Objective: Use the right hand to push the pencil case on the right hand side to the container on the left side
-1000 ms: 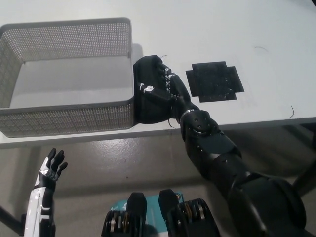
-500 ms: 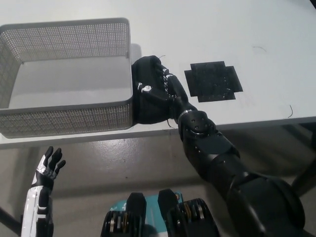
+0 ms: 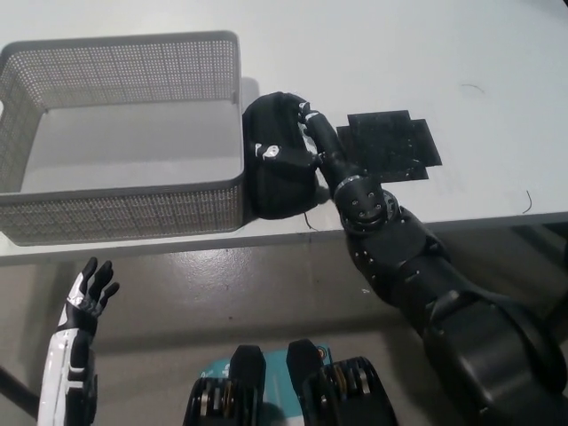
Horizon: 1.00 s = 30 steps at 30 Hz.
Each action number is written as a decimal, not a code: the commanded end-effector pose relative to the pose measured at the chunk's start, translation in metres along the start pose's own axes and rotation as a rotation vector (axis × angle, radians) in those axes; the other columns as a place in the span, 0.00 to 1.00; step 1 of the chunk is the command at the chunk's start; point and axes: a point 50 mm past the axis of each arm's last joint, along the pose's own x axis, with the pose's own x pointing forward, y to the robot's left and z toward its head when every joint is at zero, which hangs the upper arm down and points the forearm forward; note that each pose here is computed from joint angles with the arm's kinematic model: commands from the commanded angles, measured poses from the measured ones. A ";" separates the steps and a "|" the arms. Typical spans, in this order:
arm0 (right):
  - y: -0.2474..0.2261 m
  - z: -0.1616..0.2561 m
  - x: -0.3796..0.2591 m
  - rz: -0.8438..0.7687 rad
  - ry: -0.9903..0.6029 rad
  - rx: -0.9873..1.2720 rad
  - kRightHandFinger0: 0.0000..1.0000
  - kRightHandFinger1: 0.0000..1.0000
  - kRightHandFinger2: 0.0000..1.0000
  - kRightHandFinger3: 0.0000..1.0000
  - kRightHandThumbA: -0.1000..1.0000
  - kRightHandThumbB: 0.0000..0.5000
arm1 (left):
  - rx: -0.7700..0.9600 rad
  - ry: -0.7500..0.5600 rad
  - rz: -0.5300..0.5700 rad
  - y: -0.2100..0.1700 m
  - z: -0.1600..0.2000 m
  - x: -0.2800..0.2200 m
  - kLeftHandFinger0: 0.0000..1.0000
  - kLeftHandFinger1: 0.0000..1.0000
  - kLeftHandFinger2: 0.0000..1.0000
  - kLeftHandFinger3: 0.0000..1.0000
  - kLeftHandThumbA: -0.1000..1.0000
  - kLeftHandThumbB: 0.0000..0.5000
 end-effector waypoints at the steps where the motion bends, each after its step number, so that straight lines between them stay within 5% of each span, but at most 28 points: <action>1: -0.004 0.055 0.015 -0.019 -0.146 -0.041 1.00 1.00 1.00 1.00 1.00 0.59 | -0.012 -0.043 -0.018 0.001 0.007 0.006 1.00 1.00 1.00 1.00 1.00 0.25; 15: -0.014 0.056 0.016 -0.028 -0.172 -0.037 1.00 1.00 1.00 1.00 1.00 0.63 | -0.012 -0.046 -0.024 -0.001 0.006 0.008 1.00 1.00 1.00 1.00 1.00 0.27; 17: -0.020 0.056 0.016 -0.037 -0.182 -0.031 1.00 1.00 1.00 1.00 1.00 0.73 | -0.008 -0.047 -0.026 0.000 0.007 0.009 1.00 1.00 1.00 1.00 1.00 0.25; 19: -0.026 0.058 0.016 -0.045 -0.215 0.011 1.00 1.00 1.00 1.00 1.00 0.69 | -0.008 -0.046 -0.026 0.000 0.006 0.009 1.00 1.00 1.00 1.00 1.00 0.26; 24: -0.044 0.062 0.013 -0.076 -0.286 0.057 1.00 1.00 1.00 1.00 1.00 0.81 | -0.022 -0.028 -0.019 0.001 0.006 0.007 1.00 1.00 1.00 1.00 1.00 0.32; 28: -0.062 0.071 0.006 -0.135 -0.396 0.083 1.00 1.00 1.00 1.00 1.00 0.63 | -0.022 -0.023 -0.017 0.000 0.005 0.006 1.00 1.00 1.00 1.00 1.00 0.35; 30: -0.071 0.076 -0.002 -0.147 -0.455 0.138 1.00 1.00 1.00 1.00 1.00 0.67 | -0.021 -0.021 -0.013 0.000 0.004 0.005 1.00 1.00 1.00 1.00 1.00 0.33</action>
